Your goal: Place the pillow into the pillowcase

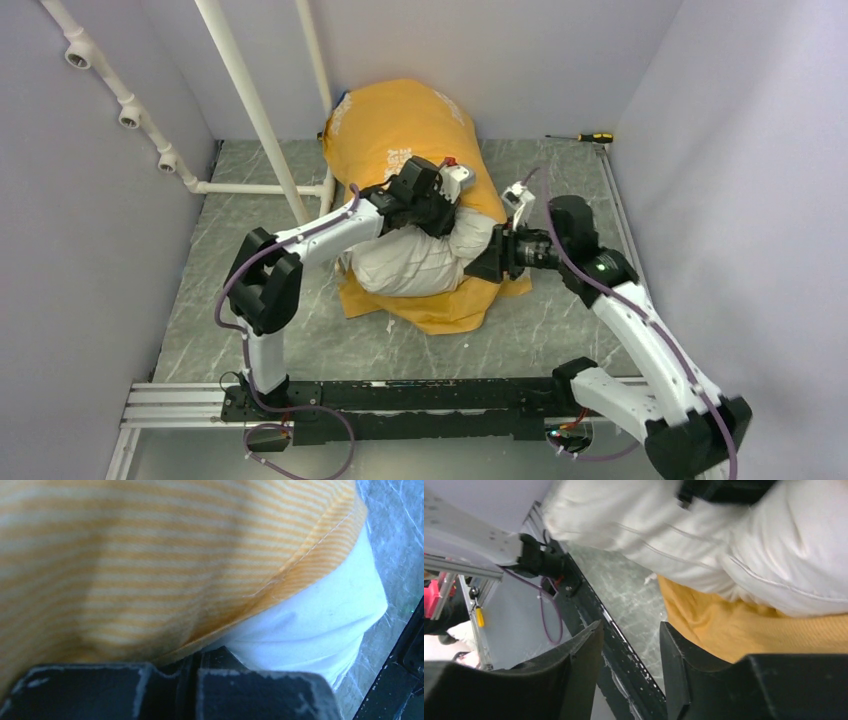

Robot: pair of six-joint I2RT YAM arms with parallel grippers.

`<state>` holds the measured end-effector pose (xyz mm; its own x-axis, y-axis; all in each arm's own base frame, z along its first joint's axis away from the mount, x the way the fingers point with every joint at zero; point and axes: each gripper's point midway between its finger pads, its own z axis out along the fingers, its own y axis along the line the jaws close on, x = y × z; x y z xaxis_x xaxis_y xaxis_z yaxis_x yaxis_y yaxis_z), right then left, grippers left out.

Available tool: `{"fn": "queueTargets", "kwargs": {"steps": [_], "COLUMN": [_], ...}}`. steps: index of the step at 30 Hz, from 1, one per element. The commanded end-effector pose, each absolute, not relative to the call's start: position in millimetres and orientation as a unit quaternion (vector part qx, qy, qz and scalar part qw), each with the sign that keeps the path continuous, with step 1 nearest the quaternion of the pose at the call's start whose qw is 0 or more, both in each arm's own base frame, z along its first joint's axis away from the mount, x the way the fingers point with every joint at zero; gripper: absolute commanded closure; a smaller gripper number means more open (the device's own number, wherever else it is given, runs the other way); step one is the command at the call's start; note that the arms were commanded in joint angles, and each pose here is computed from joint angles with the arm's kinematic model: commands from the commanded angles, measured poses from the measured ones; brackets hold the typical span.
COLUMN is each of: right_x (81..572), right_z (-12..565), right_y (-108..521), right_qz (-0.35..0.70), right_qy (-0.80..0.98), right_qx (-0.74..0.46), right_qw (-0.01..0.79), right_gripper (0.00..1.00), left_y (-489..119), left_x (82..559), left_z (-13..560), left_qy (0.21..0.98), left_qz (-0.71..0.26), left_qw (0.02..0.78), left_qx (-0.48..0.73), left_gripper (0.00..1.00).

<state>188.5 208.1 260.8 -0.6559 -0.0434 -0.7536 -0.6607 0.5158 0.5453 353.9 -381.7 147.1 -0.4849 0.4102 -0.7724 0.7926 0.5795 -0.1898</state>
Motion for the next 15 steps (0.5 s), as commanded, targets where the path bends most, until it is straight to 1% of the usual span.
{"fn": "queueTargets", "kwargs": {"steps": [1,2,4,6,9,12,15], "right_x": [211.3,213.2,215.8,214.8,229.9,253.7,279.5], "right_z": [226.1,221.9,211.1,200.2,179.3,173.8,177.2], "right_y": [223.0,231.6,247.1,260.8,265.1,263.9,257.9], "right_qz": [0.434,0.434,0.423,0.422,0.389,0.363,0.321], "right_qy": [0.807,0.806,0.806,0.804,0.817,0.81,0.803], "right_qx": [-0.222,-0.233,-0.258,-0.277,-0.268,-0.253,-0.243], "right_qw": [0.332,0.329,0.325,0.315,0.331,0.384,0.438], "right_gripper": [0.46,0.43,0.41,0.41,0.41,0.4,0.35], "left_y": [-313.9,-312.1,-306.5,-302.1,-296.2,-299.8,-302.5], "left_x": [401.7,403.2,407.9,413.5,419.8,416.4,413.3], "left_z": [152.7,162.3,187.6,211.7,235.2,244.5,250.6], "left_qy": [0.843,0.84,0.835,0.831,0.824,0.822,0.82], "left_qz": [-0.182,-0.181,-0.183,-0.187,-0.17,-0.182,-0.193], "left_qw": [0.395,0.405,0.427,0.442,0.453,0.438,0.434], "left_qx": [0.316,0.312,0.295,0.28,0.296,0.316,0.319], "left_gripper": [1.0,1.0,1.0,1.0,1.0,1.0,1.0]}}
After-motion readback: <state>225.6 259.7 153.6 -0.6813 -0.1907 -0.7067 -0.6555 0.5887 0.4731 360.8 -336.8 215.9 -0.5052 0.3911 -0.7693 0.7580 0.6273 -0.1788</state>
